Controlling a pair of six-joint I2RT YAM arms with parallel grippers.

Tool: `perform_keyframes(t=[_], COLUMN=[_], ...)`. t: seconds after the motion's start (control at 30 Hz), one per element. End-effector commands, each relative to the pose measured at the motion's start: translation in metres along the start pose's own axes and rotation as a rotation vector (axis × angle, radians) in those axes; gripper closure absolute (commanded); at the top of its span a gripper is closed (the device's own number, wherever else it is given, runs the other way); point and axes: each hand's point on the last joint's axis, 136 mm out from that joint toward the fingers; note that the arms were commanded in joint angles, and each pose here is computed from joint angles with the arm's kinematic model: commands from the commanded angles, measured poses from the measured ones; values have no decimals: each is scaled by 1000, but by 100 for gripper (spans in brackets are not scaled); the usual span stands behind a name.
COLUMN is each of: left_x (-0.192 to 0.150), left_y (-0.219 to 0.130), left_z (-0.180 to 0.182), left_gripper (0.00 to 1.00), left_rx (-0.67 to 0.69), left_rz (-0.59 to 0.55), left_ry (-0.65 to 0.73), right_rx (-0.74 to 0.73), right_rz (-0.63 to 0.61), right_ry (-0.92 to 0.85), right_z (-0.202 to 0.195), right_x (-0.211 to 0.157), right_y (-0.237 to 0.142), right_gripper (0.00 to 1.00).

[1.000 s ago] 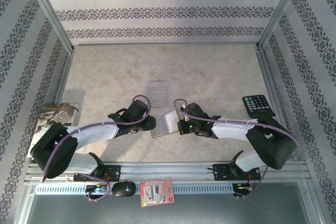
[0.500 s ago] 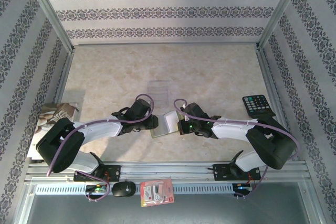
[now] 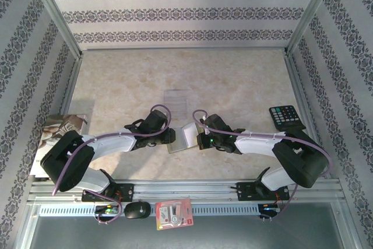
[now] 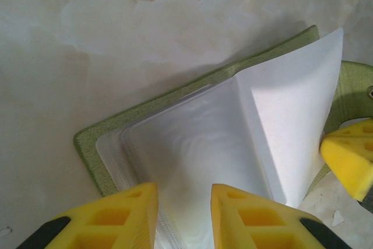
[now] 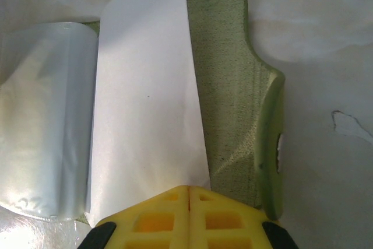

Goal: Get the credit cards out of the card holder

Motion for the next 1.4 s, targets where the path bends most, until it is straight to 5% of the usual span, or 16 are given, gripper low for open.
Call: perform_keyframes(t=[0.0,0.93,1.1,1.37], left_x=[3,-13,-16,-17], left_y=[3,30,35,42], left_z=[2,-64,-70,-68], left_gripper=[70,70,70,70], left_rx=[27,-158,-164,-153], left_rz=[1,94,113,119], left_ry=[-11,-12,-2,-13], right_rx=[-34,1,4,-1], right_rz=[32,37,4,-88], right_ry=[2,18,29,20], right_z=[-7,-2,-2,-5], right_x=[-10,-12,-5,6], right_y=[5,9,-3,-33], right_gripper=[96,97,92,68])
Point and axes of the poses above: each hand's point on the last joint's axis, 136 mm out from that joint toward the fingers, its own y axis out along the fingers, its own z axis along the line the jaws close on, x = y × z, and after that the axes turned 11 degrees about -y, right-handed
